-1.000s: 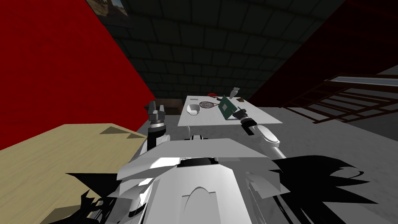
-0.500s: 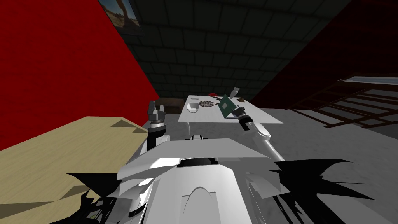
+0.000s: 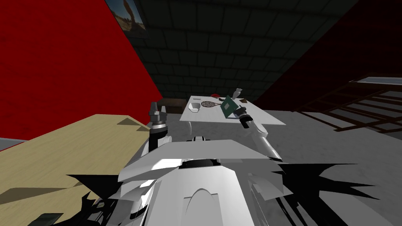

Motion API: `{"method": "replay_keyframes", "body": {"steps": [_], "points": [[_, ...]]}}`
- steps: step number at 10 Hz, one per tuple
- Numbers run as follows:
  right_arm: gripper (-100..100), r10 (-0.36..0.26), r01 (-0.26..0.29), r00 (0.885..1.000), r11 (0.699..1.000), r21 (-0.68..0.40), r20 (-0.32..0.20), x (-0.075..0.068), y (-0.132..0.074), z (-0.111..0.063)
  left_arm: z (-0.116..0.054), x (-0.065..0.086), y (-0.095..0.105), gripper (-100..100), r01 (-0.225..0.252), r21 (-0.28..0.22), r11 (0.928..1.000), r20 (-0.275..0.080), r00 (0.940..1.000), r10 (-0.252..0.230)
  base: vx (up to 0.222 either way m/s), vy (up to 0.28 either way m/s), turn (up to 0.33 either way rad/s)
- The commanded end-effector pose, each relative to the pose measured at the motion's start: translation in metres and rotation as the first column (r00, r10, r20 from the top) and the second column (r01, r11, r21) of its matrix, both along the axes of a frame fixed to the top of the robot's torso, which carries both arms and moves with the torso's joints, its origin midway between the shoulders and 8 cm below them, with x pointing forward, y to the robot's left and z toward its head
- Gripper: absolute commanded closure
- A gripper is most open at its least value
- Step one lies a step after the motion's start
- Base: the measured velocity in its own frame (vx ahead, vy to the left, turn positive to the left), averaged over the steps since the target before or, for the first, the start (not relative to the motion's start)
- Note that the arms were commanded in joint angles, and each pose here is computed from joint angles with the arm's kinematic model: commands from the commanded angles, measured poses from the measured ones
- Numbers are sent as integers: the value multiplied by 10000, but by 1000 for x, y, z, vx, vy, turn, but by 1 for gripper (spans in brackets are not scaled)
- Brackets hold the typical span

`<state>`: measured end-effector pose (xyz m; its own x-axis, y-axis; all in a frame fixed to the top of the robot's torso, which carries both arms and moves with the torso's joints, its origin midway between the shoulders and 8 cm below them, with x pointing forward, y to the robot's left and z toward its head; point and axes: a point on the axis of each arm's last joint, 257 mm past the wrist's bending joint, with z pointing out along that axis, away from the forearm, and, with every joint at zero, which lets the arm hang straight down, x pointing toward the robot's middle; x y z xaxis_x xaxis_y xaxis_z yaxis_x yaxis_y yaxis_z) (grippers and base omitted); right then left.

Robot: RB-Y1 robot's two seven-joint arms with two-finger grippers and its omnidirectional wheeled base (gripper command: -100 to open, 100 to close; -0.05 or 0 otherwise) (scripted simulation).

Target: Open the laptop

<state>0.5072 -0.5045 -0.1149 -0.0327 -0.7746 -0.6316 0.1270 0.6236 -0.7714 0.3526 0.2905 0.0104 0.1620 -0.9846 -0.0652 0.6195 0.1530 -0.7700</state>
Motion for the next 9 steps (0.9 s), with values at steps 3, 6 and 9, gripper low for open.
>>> {"method": "replay_keyframes", "body": {"steps": [3, 6, 9], "points": [[100, -479, 477, 9989, 9959, 763, 5, 37, -4, -11, 0, 0, 0, 0, 0, 0, 10000, 0, 10000, 0, -118, -80, 98], [100, -664, 661, 9978, 9910, 1161, -19, 60, -3, -14, 0, 0, 0, 0, 0, 0, 10000, 0, 10000, 0, -119, -61, 73], [100, -842, 849, 9964, 9841, 1562, -108, 85, 0, -16, 0, 0, 0, 0, 0, 0, 10000, 0, 10000, 0, -112, -79, 84]]}}
